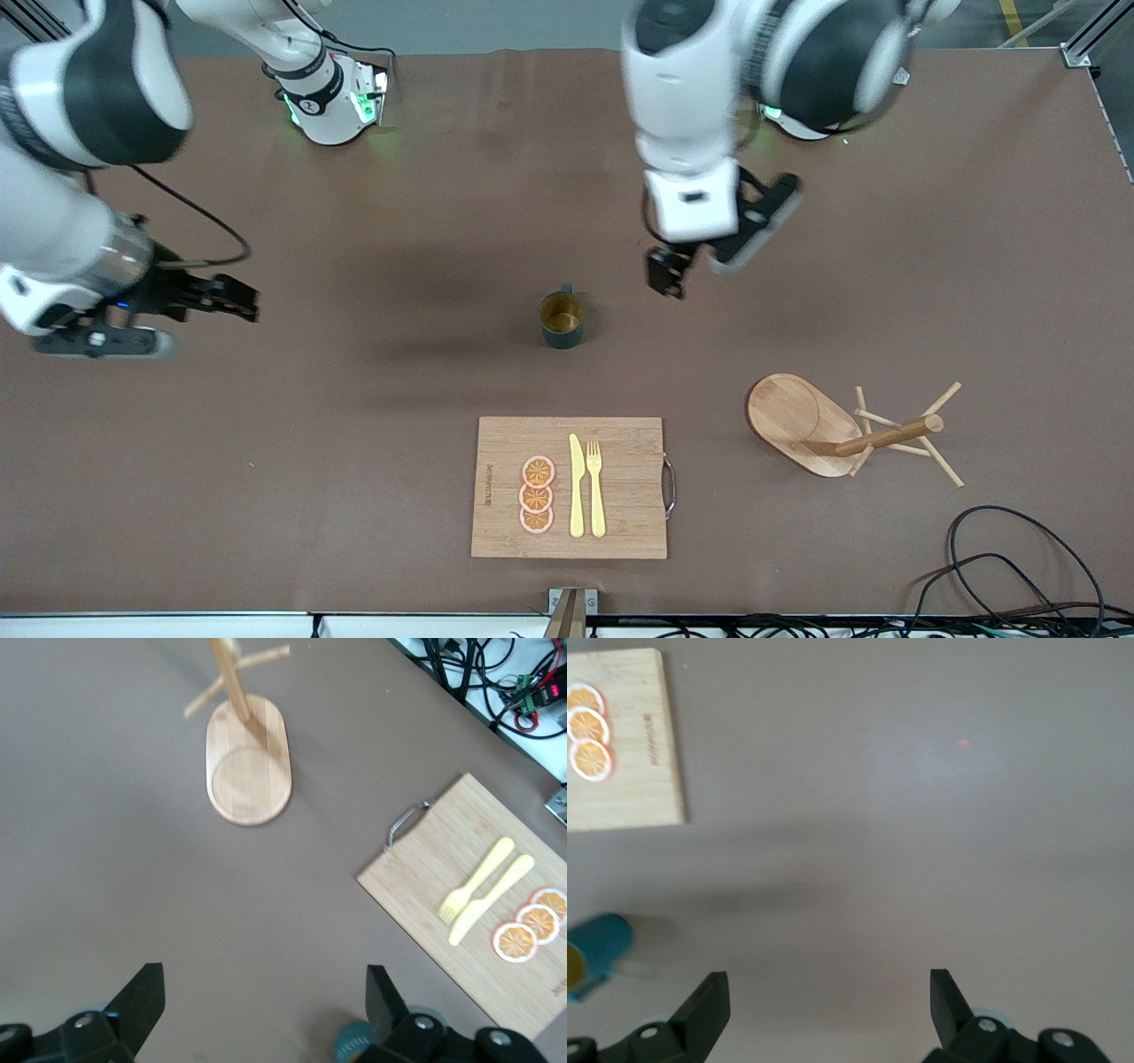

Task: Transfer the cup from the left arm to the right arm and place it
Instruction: 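Grasp the teal mug with the right gripper while the left gripper withdraws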

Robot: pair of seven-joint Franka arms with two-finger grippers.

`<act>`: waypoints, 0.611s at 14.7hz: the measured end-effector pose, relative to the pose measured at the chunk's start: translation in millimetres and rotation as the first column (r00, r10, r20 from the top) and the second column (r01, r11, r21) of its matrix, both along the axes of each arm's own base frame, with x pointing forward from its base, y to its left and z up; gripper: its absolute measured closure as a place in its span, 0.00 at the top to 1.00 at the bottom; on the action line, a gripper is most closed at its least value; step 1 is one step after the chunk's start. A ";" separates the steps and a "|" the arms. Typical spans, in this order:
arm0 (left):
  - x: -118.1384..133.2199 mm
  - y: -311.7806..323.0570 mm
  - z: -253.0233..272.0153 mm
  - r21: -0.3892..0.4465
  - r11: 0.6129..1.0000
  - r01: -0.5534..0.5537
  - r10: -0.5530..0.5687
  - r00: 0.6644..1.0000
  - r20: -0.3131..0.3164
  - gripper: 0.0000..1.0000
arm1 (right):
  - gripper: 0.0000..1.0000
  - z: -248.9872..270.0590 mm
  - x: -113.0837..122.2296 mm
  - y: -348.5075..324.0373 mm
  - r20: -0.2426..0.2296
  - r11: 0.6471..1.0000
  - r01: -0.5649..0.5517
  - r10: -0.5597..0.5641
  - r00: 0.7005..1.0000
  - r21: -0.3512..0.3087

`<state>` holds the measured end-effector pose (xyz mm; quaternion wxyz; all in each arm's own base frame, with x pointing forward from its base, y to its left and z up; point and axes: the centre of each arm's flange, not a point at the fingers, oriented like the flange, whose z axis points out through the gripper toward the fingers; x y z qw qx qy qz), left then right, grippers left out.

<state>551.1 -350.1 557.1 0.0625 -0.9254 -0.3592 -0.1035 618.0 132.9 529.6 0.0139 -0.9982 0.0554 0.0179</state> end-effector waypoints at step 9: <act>65.5 182.5 31.3 -0.132 0.942 0.307 -0.321 0.942 -0.097 1.00 | 1.00 -134.4 -23.7 290.8 -0.023 0.933 0.356 -0.355 0.935 0.049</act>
